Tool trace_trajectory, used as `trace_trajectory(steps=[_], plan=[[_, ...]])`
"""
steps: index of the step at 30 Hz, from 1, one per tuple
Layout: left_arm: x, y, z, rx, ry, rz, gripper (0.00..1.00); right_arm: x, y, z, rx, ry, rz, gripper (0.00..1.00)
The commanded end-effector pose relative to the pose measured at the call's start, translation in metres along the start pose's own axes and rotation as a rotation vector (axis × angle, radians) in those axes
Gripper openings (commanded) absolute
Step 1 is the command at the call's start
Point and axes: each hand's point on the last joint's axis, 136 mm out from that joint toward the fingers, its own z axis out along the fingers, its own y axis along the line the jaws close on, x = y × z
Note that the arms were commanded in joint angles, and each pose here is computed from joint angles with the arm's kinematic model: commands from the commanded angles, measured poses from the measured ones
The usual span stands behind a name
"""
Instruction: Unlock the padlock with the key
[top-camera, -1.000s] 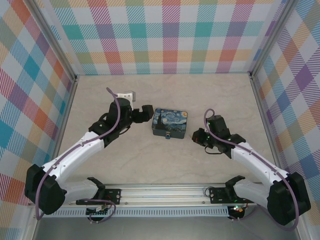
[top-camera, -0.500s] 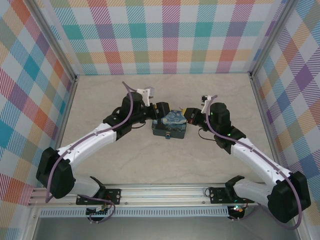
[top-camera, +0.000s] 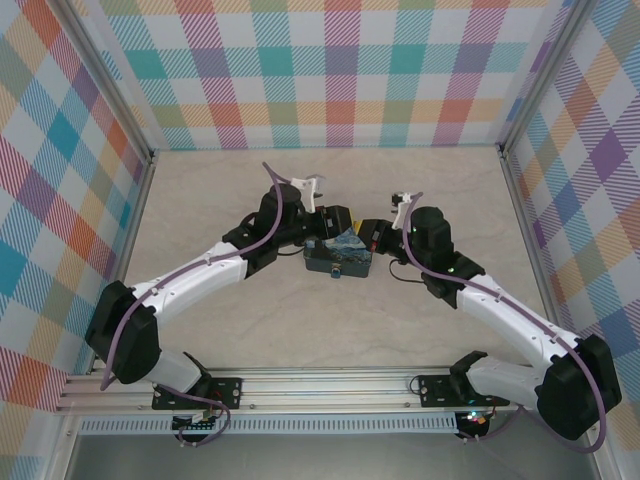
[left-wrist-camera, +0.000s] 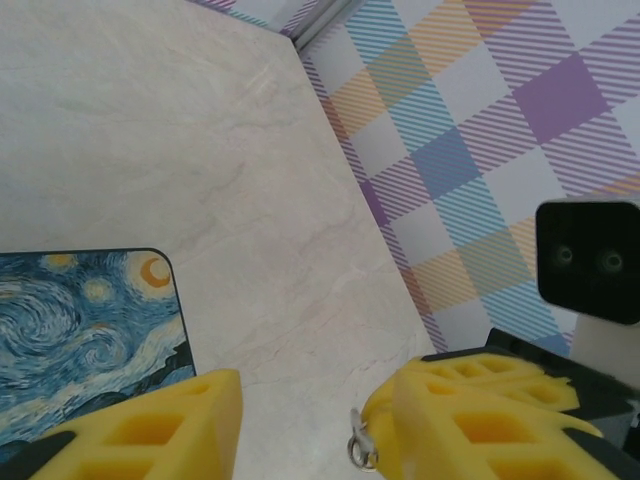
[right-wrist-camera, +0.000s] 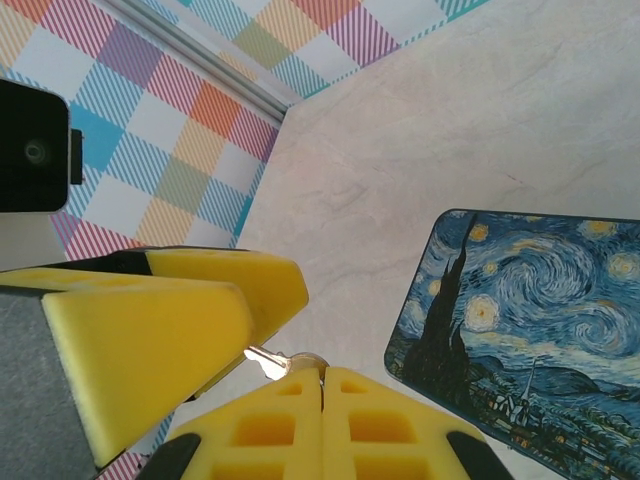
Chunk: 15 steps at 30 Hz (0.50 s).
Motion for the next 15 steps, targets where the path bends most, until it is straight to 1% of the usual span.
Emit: trace_trajectory(steps=[1, 6, 13, 15], plan=[[-0.0088, -0.0218, 0.002, 0.065, -0.023, 0.021, 0.39, -0.011, 0.0187, -0.0007, -0.05, -0.025, -0.031, 0.0], [-0.0083, -0.0218, 0.0032, 0.065, -0.023, 0.025, 0.23, -0.0078, 0.0206, 0.0006, -0.055, -0.015, -0.028, 0.0], [-0.0093, -0.0187, -0.0012, 0.033, -0.025, 0.056, 0.03, -0.0073, 0.0249, -0.0003, -0.078, -0.009, -0.028, 0.0], [-0.0107, -0.0178, -0.0055, 0.014, -0.027, 0.08, 0.0, -0.0045, 0.027, -0.0014, -0.09, 0.008, -0.033, 0.04]])
